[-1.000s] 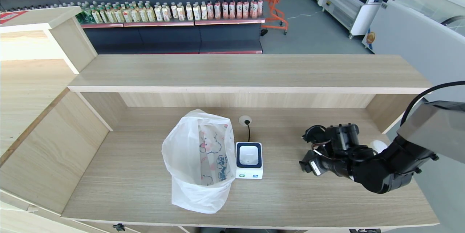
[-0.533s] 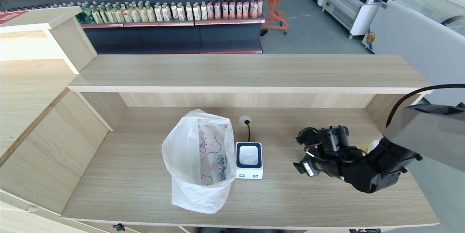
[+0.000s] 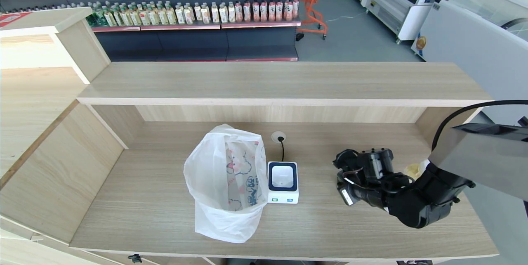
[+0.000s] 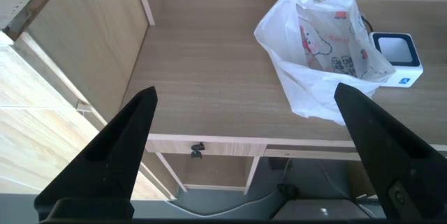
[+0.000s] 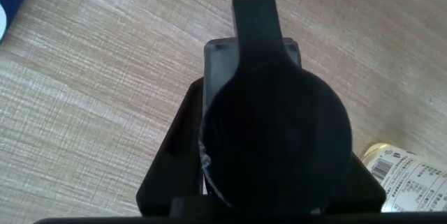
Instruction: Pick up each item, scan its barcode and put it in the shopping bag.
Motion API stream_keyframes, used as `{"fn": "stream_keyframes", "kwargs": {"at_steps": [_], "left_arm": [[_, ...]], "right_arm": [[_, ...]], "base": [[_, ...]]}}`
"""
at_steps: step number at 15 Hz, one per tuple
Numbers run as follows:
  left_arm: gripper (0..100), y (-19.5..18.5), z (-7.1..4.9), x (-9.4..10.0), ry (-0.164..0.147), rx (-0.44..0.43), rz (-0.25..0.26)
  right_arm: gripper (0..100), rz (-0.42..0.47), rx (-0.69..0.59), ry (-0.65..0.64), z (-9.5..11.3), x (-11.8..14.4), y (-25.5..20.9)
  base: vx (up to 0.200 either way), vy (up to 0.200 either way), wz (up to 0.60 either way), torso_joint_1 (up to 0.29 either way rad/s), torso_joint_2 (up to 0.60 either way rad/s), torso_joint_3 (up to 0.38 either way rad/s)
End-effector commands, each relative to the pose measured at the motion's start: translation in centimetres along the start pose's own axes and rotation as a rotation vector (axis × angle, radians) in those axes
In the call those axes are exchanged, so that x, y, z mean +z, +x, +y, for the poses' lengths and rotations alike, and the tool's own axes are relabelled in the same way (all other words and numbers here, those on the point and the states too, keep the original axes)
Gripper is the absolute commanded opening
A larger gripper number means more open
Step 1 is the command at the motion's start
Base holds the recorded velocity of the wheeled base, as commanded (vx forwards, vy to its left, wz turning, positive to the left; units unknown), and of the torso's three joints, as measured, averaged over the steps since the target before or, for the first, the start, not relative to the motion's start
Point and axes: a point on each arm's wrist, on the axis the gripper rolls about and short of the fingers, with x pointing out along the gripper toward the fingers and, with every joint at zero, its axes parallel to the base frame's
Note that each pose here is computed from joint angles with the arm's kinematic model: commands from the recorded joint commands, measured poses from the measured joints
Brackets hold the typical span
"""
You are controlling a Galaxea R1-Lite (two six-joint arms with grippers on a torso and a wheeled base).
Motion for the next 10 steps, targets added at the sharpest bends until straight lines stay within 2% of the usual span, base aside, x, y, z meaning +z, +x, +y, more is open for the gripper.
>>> {"fn": "stream_keyframes", "kwargs": {"at_steps": [1,2,4,5,6,7,8,10], "left_arm": [[100,0.0,0.0,0.0,0.000,0.000,0.002],[100,0.0,0.0,0.0,0.000,0.000,0.002],[100,0.0,0.0,0.0,0.000,0.000,0.002],[100,0.0,0.0,0.0,0.000,0.000,0.002],[100,0.0,0.0,0.0,0.000,0.000,0.002],[100,0.0,0.0,0.0,0.000,0.000,0.002],[100,0.0,0.0,0.0,0.000,0.000,0.002],[100,0.0,0.0,0.0,0.000,0.000,0.002]], "right_arm": [[0,0.004,0.002,0.025,0.1,-0.6,-1.0],[0,0.010,0.004,0.044,0.1,-1.2,-1.6],[0,-0.044,-0.009,0.110,-0.3,-0.6,-3.1],[0,-0.084,-0.016,0.138,-0.6,0.2,-4.0],[0,-0.193,-0.040,0.223,-1.8,1.7,-7.2],[0,-0.236,-0.054,0.252,-2.3,1.7,-9.4],[0,-0.261,-0.066,0.262,-2.7,1.0,-11.5],[0,-0.331,-0.084,0.236,-3.5,1.7,-15.1]], "base": [[0.000,0.000,0.00,0.000,0.00,0.000],[0.000,0.000,0.00,0.000,0.00,0.000],[0.000,0.000,0.00,0.000,0.00,0.000],[0.000,0.000,0.00,0.000,0.00,0.000],[0.000,0.000,0.00,0.000,0.00,0.000],[0.000,0.000,0.00,0.000,0.00,0.000],[0.000,0.000,0.00,0.000,0.00,0.000],[0.000,0.000,0.00,0.000,0.00,0.000]]}}
